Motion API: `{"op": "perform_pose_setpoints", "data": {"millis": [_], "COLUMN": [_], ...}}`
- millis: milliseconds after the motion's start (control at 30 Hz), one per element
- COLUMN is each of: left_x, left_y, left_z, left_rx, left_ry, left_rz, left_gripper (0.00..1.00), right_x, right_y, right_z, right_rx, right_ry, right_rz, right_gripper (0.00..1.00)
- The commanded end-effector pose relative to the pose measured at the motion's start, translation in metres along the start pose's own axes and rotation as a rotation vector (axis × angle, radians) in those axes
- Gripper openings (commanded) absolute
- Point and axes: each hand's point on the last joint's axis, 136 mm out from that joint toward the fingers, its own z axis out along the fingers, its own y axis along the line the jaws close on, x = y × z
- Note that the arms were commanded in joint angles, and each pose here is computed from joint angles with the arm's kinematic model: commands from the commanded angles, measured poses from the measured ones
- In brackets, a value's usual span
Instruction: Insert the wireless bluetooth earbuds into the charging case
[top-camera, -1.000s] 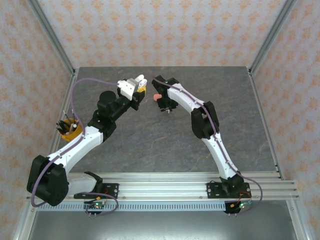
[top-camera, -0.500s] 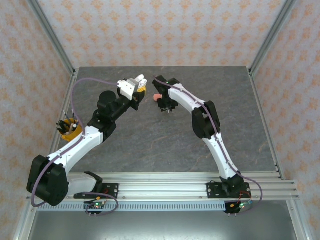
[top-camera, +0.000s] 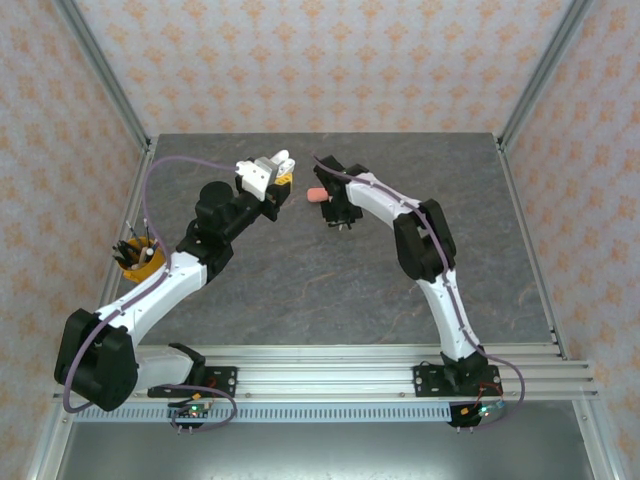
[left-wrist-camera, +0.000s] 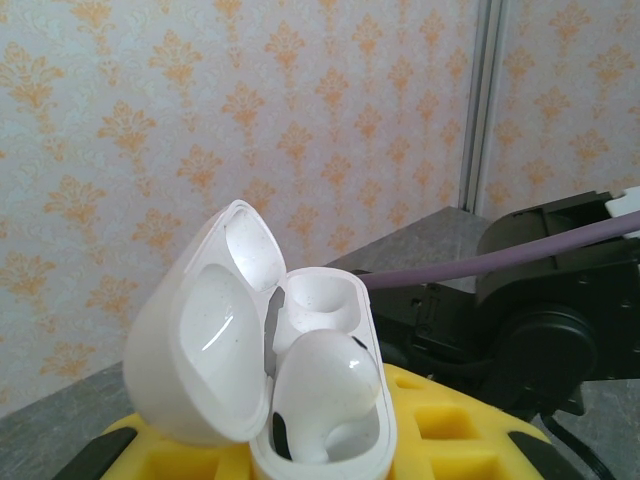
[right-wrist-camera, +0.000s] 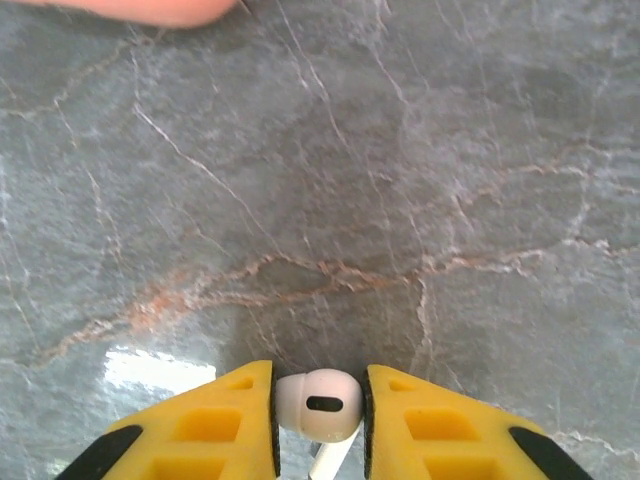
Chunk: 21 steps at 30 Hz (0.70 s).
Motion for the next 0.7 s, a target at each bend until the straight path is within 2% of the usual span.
{"op": "perform_pose_setpoints", "data": {"millis": [0, 233, 433, 667], "left_x": [-0.017, -0.02, -0.021, -0.021], "left_y": [0.006, 0.006, 0.004, 0.004], "left_z": [0.0, 0.001, 0.003, 0.004], "left_rx": [-0.009, -0.003, 0.005, 0.01], "left_ry": [-0.047, -0.058, -0.06, -0.062], "left_rz": [-0.007, -0.016, -0.021, -0.03], "left_gripper": [0.0, 0.0, 0.0, 0.0], "right_x": [-0.002, 0.028, 0.058, 0.094], "right_y": [-0.005, -0.006, 0.0, -0.005], "right_z": [-0.016, -0.019, -0.029, -0.029], "right_rx": [-0.011, -0.044, -0.102, -0.076], "right_ry": [-0.047, 0.014, 0.052, 0.111], "right_rz": [-0.023, -0.109, -0.119, -0.101], "right_gripper": [0.25, 0.25, 0.25, 0.25]}}
